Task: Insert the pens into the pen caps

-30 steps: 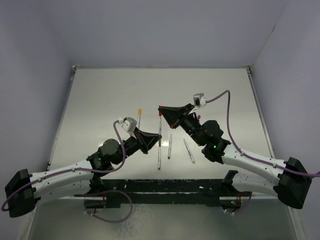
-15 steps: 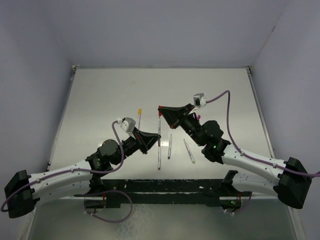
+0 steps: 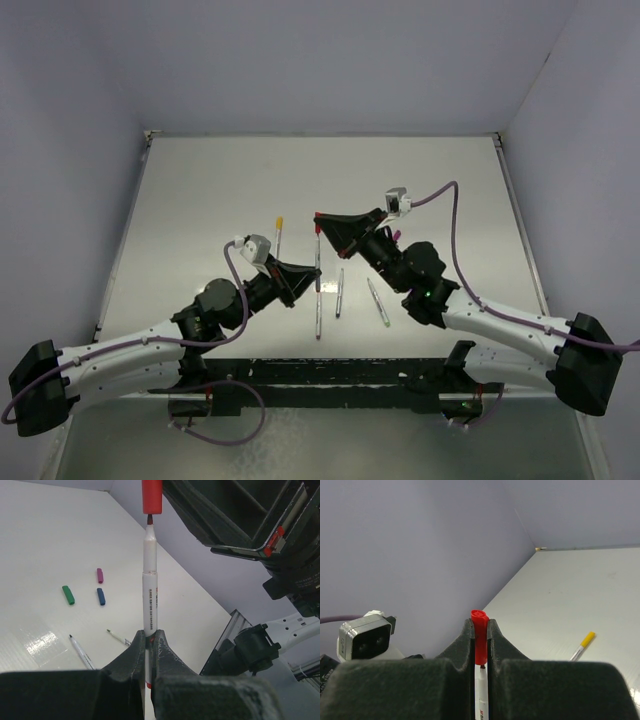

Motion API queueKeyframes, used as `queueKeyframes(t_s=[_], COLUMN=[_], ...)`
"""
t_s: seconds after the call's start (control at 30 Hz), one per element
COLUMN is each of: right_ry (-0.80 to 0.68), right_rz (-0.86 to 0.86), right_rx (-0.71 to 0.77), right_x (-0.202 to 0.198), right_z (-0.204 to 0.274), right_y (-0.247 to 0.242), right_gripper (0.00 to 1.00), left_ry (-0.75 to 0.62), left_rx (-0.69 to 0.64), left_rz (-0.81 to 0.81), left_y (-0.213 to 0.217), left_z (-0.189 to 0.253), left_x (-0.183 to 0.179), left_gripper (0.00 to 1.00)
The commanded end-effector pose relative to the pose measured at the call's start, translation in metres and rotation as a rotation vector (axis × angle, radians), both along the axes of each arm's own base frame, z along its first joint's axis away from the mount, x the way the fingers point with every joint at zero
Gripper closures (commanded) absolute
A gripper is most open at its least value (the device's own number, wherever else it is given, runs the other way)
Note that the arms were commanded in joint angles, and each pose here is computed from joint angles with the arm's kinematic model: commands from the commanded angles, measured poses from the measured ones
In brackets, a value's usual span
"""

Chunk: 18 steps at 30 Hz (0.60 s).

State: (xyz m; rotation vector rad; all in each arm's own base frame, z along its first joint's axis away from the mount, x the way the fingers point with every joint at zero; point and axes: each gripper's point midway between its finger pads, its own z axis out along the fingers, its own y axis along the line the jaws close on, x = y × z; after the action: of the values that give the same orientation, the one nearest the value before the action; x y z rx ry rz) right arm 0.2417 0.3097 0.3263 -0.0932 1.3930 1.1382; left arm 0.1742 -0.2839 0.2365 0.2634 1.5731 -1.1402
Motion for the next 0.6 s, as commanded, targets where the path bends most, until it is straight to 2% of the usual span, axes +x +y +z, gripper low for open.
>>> queueKeyframes(t_s=[0.0, 0.57], right_ry=[-0.034, -0.016], right_rz=[0.004, 0.019], right_rx=[0.069, 0.039], right_x=[-0.003, -0.007], right_z=[0.018, 0.006], right_y=[0.000, 0.004], right_gripper=[1.00, 1.00], left_ry=[-0.031, -0.037], left_rx=[-0.025, -0.039], left_rz=[0.005, 0.031], left_y=[0.000, 0.010], left_z=[0.009, 0.012], left_x=[0.001, 0.001], left_gripper=[1.00, 1.00])
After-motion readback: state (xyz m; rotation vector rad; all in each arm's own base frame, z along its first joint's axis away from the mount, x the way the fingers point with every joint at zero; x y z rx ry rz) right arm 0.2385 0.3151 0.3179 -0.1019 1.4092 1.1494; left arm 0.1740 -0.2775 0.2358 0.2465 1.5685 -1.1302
